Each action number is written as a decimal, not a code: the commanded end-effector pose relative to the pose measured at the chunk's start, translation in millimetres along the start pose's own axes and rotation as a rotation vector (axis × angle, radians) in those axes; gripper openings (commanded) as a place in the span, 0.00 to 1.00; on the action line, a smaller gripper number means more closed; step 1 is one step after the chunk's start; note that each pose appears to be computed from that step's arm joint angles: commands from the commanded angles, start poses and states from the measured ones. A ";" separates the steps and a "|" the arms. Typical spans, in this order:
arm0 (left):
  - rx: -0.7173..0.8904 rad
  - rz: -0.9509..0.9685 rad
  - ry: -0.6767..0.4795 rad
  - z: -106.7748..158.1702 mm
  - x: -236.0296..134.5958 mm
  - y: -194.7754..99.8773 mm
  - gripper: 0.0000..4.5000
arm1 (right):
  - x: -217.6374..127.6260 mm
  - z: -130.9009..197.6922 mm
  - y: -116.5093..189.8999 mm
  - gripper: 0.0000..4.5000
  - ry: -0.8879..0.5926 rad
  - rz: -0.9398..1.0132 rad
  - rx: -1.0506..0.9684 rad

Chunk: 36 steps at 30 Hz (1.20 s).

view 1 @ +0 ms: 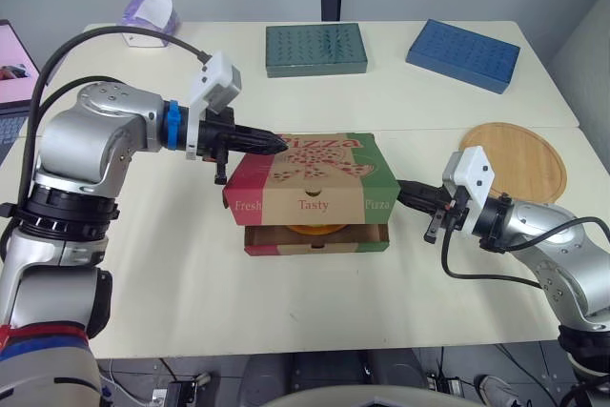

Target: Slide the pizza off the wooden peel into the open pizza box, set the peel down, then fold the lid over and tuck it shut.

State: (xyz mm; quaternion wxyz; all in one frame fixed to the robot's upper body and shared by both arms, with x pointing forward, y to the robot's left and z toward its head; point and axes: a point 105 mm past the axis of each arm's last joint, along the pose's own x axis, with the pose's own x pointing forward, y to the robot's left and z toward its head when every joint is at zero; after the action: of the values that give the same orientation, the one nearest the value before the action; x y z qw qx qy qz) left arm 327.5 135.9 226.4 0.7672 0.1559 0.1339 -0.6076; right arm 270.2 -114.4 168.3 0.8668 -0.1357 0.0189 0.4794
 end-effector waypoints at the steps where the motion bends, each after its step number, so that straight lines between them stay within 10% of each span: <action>1: 0.048 -0.027 0.001 10.3 2.9 -2.9 0.00 | 2.0 13.5 9.1 0.01 -0.044 0.049 -0.029; 36: 0.073 -0.150 0.156 -28.5 27.7 -17.1 0.00 | -45.1 8.7 15.9 0.01 0.105 0.047 -0.067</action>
State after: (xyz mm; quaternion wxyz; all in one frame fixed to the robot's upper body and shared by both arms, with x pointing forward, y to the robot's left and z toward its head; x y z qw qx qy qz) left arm 318.3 120.5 188.0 0.7061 0.2087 0.1879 -0.6501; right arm 238.8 -150.9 168.6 0.8609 -0.1767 0.0745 0.4712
